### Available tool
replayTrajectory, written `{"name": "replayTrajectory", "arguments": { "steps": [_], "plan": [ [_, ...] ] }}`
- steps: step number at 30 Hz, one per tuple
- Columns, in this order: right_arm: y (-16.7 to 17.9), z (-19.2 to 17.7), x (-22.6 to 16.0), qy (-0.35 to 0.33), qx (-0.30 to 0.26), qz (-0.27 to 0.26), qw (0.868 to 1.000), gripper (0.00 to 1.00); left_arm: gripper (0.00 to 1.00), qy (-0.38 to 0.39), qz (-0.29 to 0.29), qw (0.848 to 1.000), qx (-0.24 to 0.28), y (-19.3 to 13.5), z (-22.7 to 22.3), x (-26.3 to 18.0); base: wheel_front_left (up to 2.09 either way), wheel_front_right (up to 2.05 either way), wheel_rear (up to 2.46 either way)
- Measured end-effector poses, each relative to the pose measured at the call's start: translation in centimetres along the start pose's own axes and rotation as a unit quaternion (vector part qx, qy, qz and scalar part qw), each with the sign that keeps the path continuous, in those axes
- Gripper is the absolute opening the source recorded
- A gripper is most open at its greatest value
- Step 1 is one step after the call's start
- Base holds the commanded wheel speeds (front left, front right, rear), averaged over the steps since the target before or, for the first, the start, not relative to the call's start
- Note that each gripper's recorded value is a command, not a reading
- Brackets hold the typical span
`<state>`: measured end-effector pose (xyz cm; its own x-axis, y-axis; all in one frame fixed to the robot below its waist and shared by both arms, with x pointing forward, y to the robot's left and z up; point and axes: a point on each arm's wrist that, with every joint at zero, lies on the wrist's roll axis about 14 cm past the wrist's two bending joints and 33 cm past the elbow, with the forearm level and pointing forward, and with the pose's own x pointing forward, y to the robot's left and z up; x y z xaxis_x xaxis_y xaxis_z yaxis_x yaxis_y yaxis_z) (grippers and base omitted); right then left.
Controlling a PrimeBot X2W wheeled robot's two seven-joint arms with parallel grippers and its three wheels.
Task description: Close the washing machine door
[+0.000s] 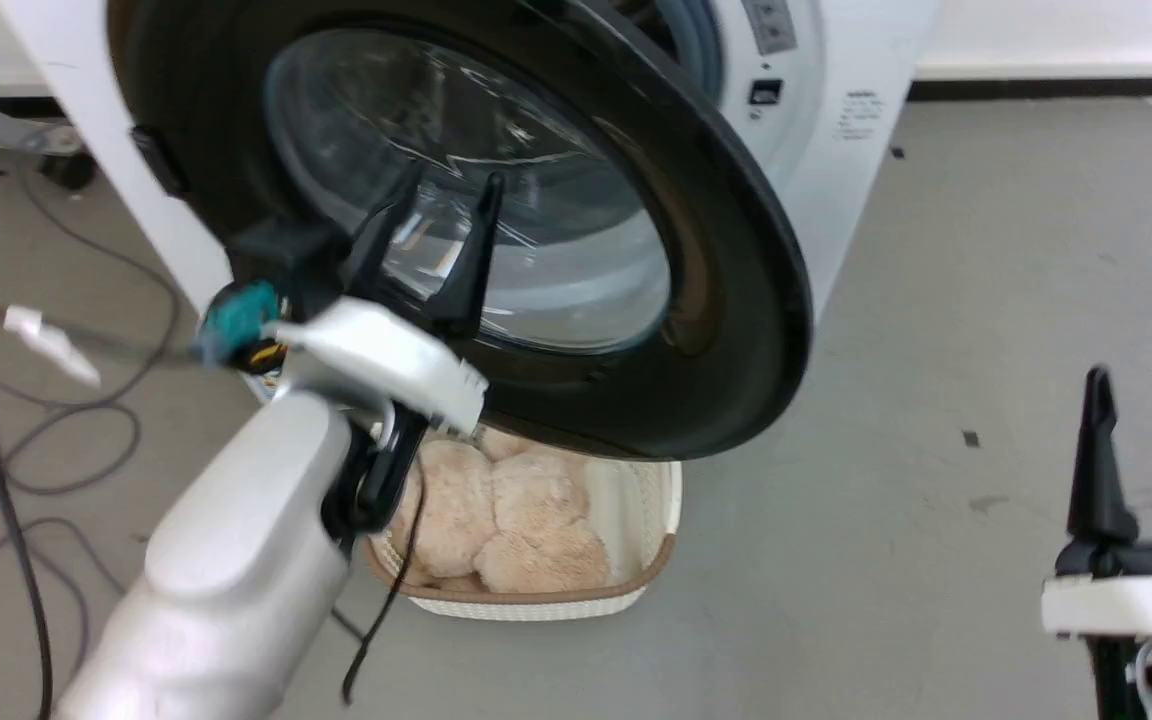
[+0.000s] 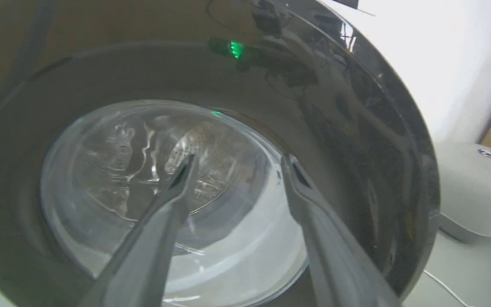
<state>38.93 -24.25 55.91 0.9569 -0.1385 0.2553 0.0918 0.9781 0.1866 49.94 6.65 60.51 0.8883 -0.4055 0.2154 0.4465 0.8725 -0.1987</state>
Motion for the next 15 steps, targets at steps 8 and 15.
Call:
{"name": "replayTrajectory", "arguments": {
  "steps": [8,15],
  "plan": [
    [3.8,5.5,3.3,-0.095,0.003,0.051,0.994,1.0,1.0,-0.091,0.134,0.979,0.127,5.2,5.1,-5.7,0.0,0.0,0.0],
    [9.2,9.5,5.0,-0.162,0.013,0.125,0.979,0.91,1.0,-0.103,0.237,0.95,0.177,9.1,5.9,-11.6,0.0,0.0,0.0]
  ]
}}
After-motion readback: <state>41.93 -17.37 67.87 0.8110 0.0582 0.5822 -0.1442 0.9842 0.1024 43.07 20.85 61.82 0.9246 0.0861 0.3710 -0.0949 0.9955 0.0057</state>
